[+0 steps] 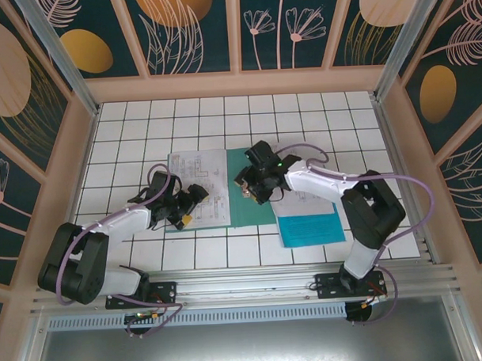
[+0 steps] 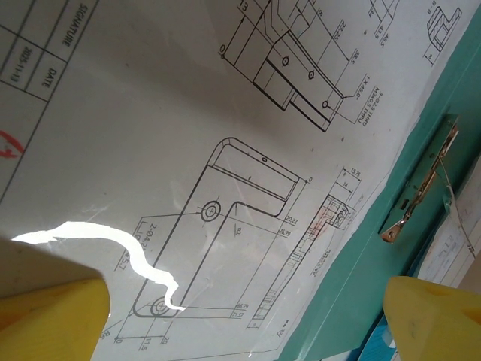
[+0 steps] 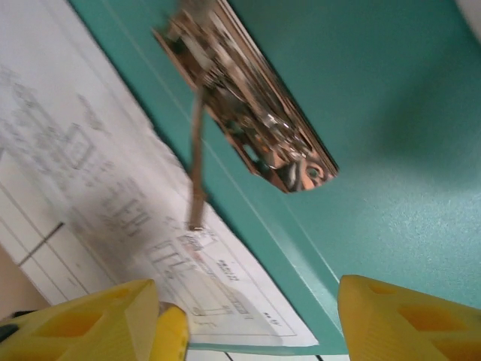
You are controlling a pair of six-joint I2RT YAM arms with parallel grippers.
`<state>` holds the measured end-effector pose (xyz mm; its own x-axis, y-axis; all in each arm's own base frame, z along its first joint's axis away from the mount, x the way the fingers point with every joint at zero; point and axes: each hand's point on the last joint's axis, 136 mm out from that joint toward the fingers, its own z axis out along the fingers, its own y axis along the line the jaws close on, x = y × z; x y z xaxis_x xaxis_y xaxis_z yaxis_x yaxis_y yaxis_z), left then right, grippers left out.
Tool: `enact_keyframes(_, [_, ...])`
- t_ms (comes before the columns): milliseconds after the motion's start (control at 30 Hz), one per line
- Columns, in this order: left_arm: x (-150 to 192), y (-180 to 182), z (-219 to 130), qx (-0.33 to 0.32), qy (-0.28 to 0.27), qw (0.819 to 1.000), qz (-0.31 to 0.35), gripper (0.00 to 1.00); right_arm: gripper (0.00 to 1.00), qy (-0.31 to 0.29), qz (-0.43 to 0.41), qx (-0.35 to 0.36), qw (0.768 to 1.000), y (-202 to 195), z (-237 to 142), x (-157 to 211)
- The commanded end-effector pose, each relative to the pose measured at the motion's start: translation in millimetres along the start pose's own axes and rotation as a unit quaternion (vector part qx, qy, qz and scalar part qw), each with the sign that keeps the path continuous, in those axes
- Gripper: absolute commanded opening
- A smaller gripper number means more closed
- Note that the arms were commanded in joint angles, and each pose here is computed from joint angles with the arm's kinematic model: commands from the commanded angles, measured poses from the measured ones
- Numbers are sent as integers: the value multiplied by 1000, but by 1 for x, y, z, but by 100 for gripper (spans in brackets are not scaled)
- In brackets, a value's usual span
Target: Put the files into the folder
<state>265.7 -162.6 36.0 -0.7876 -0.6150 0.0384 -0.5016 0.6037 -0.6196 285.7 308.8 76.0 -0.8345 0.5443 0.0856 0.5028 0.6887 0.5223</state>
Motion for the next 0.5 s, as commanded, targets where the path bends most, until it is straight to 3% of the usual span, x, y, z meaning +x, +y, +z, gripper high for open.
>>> enact_keyframes(0, [6,45,6,-83,8,996,-26,95,65,29,7,-49,998,28,8,7])
enact_keyframes(467, [4,43,6,-84,6,996,-24,95,62,-30,-12,-69,997,90,28,-65])
